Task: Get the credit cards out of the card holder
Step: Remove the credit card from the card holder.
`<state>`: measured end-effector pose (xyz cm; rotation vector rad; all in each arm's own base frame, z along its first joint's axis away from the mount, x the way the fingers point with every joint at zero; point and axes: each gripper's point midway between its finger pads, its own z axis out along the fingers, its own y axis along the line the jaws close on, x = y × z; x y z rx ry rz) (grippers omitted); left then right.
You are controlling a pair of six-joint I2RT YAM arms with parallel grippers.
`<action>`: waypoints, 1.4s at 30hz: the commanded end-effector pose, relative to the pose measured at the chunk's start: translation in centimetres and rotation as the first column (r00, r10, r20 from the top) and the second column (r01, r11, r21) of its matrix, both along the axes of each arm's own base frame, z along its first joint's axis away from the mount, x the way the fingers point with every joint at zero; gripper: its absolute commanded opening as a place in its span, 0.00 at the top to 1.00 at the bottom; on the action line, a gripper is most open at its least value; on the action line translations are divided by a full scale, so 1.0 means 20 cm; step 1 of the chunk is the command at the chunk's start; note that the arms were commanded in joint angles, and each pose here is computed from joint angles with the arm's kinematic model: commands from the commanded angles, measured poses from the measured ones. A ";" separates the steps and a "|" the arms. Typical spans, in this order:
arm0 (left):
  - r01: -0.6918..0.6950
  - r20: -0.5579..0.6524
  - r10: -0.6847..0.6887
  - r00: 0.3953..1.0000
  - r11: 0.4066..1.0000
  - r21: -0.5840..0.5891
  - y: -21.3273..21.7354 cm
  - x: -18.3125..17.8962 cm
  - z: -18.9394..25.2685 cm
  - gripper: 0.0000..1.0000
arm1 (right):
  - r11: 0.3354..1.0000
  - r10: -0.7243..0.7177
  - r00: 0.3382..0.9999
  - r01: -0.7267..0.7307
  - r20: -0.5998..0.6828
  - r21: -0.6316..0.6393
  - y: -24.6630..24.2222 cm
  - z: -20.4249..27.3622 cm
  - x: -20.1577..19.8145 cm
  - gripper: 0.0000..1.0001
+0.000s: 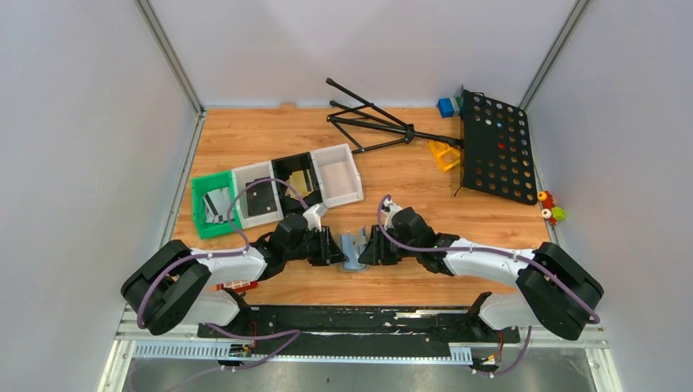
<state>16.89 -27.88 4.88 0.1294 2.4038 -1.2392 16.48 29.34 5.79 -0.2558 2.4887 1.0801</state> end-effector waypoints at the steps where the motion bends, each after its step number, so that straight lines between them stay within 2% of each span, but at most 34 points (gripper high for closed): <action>1: -0.002 0.072 -0.001 0.997 0.999 0.036 0.01 0.05 0.05 0.70 | 0.999 -0.043 0.998 0.043 0.039 0.001 0.00 0.05 0.06 0.64; 4: 0.004 0.079 -0.006 0.997 0.999 0.036 0.01 0.05 0.06 0.70 | 0.999 -0.042 0.999 0.042 0.034 0.007 0.00 0.05 0.06 0.62; 15: 0.075 0.111 -0.074 0.991 0.997 -0.006 -0.03 0.03 0.14 0.70 | 0.997 -0.048 0.998 0.045 0.041 0.060 -0.02 0.11 0.08 0.41; 18: 0.091 0.115 -0.088 0.989 0.996 -0.020 -0.04 0.02 0.16 0.70 | 0.996 -0.051 0.998 0.047 0.040 0.074 -0.03 0.12 0.09 0.39; 21: 0.095 0.118 -0.093 0.989 0.995 -0.014 -0.04 0.02 0.16 0.70 | 0.996 -0.046 0.998 0.042 0.044 0.083 -0.04 0.13 0.10 0.32; 24: 0.103 0.119 -0.102 0.988 0.995 0.002 -0.04 0.02 0.16 0.70 | 0.996 -0.038 0.998 0.033 0.053 0.078 -0.05 0.13 0.11 0.21; 32: 0.123 0.129 -0.125 0.984 0.992 0.024 -0.04 0.02 0.18 0.70 | 0.998 -0.043 0.996 0.039 0.072 0.052 -0.07 0.15 0.13 0.05; 34: 0.129 0.132 -0.132 0.982 0.991 0.032 -0.04 0.02 0.18 0.70 | 0.996 -0.070 0.993 0.065 0.093 0.055 -0.09 0.18 0.15 0.00; 39: 0.134 0.136 -0.139 0.981 0.990 0.045 -0.03 0.02 0.17 0.70 | 0.978 -0.197 0.957 0.177 0.213 0.109 -0.17 0.30 0.22 0.00; 42: 0.140 0.140 -0.146 0.979 0.989 0.047 -0.03 0.02 0.17 0.70 | 0.972 -0.209 0.926 0.162 0.314 0.170 -0.20 0.38 0.22 0.00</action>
